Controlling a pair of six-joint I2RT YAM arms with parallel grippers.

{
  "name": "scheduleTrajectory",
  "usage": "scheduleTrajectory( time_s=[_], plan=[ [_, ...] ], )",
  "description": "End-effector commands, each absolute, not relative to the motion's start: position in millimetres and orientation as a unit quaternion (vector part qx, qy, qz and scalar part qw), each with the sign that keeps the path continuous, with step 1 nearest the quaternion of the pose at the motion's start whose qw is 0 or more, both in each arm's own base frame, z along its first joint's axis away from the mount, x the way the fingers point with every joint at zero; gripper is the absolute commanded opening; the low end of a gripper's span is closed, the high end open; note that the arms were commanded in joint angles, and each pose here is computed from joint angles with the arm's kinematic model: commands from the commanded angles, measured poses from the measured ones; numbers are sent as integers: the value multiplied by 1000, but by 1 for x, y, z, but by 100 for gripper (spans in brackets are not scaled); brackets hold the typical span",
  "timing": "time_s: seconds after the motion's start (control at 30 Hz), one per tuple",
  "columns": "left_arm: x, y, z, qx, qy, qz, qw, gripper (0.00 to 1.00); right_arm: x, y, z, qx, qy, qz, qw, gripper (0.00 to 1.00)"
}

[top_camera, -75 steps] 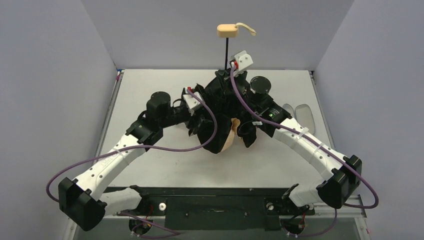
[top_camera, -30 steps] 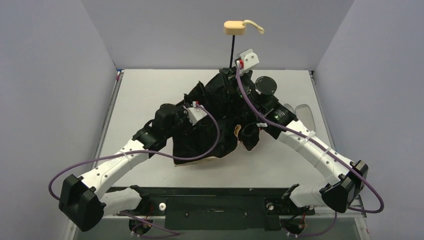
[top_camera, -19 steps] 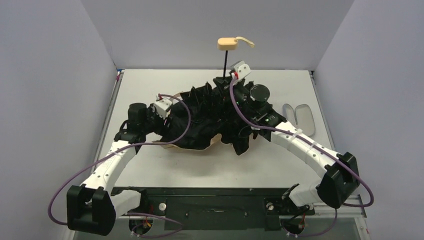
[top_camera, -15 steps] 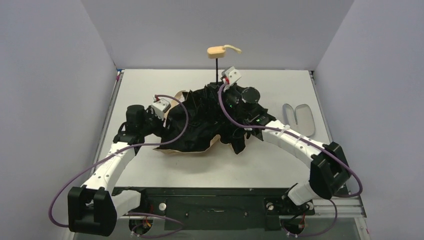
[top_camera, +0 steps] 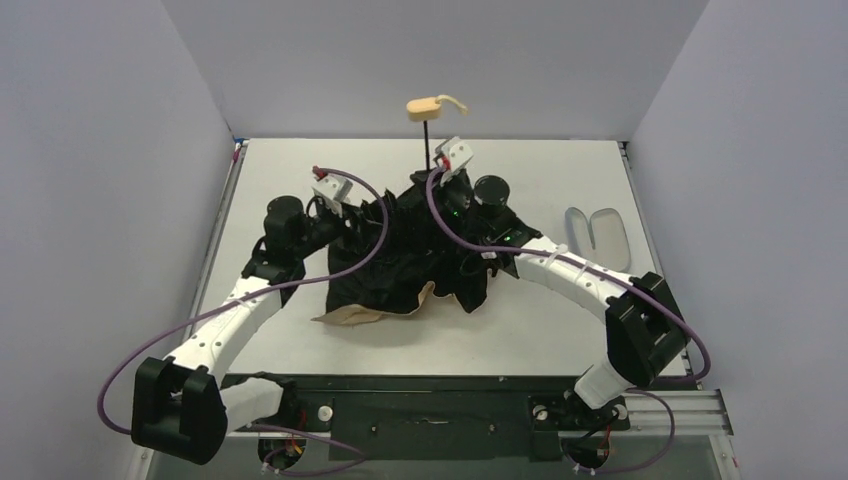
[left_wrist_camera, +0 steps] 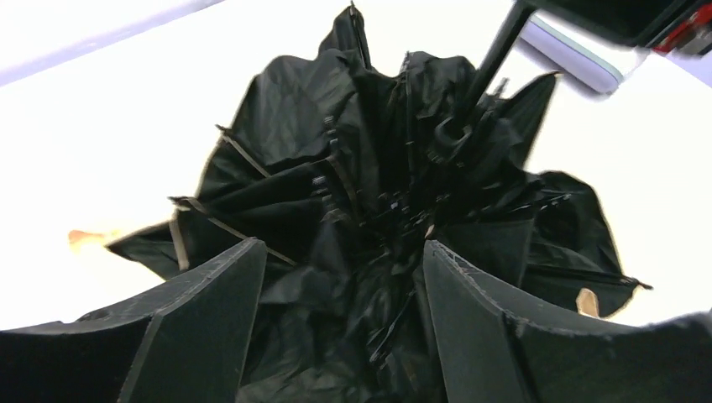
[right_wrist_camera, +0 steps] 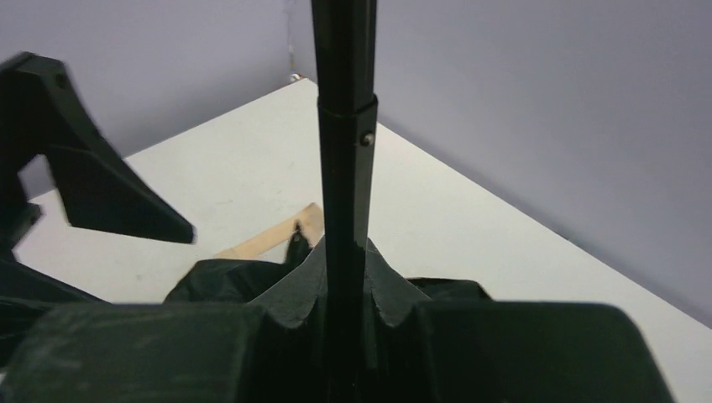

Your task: Open the umbrella

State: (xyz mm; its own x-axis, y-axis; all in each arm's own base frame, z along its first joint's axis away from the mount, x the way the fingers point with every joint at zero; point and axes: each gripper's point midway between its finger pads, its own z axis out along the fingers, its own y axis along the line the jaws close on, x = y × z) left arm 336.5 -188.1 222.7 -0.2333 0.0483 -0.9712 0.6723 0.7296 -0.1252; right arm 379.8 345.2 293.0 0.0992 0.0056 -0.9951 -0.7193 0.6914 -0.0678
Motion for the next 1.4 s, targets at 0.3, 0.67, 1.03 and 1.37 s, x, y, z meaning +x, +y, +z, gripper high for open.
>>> scheduleTrajectory(
  time_s=[0.3,0.67,1.03,1.37],
  plan=[
    [380,-62,300,84,727,-198,652,93,364,312,458,-202,528,316,762,0],
    [351,-103,348,206,671,-223,677,97,389,279,448,-207,539,249,777,0],
    [318,-179,350,324,617,-286,658,97,357,301,471,-211,537,310,756,0],
    [302,-254,369,373,547,-318,679,83,330,311,483,-196,526,338,755,0]
  ],
)
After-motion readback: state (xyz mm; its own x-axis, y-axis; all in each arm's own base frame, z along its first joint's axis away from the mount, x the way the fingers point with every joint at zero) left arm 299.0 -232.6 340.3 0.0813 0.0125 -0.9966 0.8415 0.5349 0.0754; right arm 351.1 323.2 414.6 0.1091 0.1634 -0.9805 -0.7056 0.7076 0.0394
